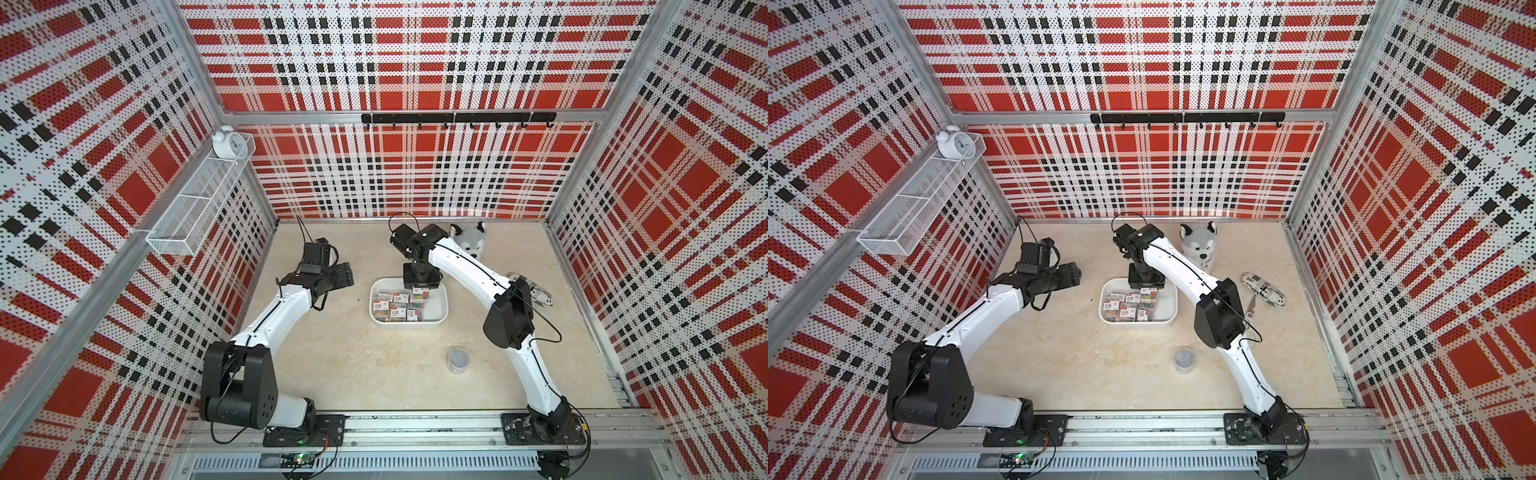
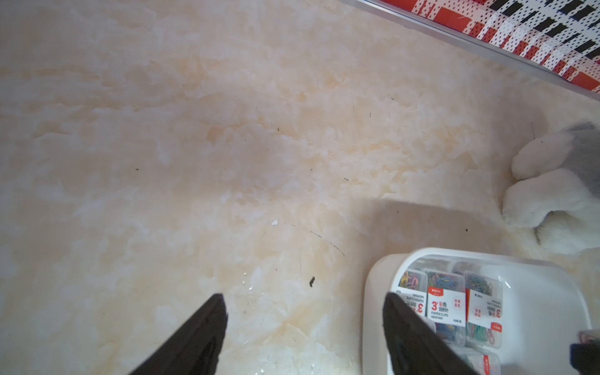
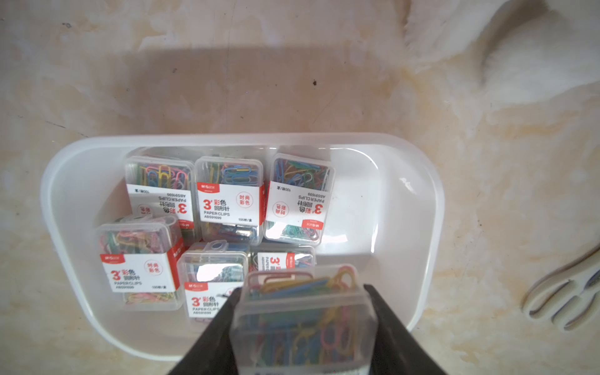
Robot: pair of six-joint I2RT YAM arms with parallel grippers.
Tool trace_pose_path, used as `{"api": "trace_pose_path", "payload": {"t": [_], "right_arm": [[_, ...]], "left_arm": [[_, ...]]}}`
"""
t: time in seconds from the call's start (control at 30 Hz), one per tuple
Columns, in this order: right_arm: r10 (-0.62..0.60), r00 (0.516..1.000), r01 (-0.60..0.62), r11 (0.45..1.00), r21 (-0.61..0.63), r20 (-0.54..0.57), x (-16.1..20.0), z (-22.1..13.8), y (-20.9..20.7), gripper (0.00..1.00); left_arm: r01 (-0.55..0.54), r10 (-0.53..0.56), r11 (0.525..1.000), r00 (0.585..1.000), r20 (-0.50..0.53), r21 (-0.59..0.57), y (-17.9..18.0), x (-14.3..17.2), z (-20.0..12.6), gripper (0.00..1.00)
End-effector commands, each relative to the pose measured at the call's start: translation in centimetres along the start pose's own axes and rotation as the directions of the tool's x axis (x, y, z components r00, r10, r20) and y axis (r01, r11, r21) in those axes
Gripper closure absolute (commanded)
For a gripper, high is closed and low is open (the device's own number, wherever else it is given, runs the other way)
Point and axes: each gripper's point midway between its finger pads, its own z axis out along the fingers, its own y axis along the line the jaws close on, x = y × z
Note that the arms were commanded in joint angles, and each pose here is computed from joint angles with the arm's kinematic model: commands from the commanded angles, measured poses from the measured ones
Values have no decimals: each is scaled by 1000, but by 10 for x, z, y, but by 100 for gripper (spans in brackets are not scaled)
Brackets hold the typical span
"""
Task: Take the paper clips out of the storage box
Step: Pick up the boxed paper clips from the storage box, then place the boxed paper clips at the center of the board.
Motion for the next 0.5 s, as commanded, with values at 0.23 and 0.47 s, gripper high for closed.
{"api": "trace_pose_path", "payload": {"t": [0.23, 0.47], "right_arm": [[20, 998, -17, 999, -44, 62, 31, -55, -7, 49], [22, 1000, -22, 999, -28, 19, 80, -57, 1, 49]], "left_arm": [[9, -10, 1000, 1000, 28, 25, -3, -6, -4, 22], [8, -9, 1000, 1000, 21, 25, -3, -4, -3, 22]]}}
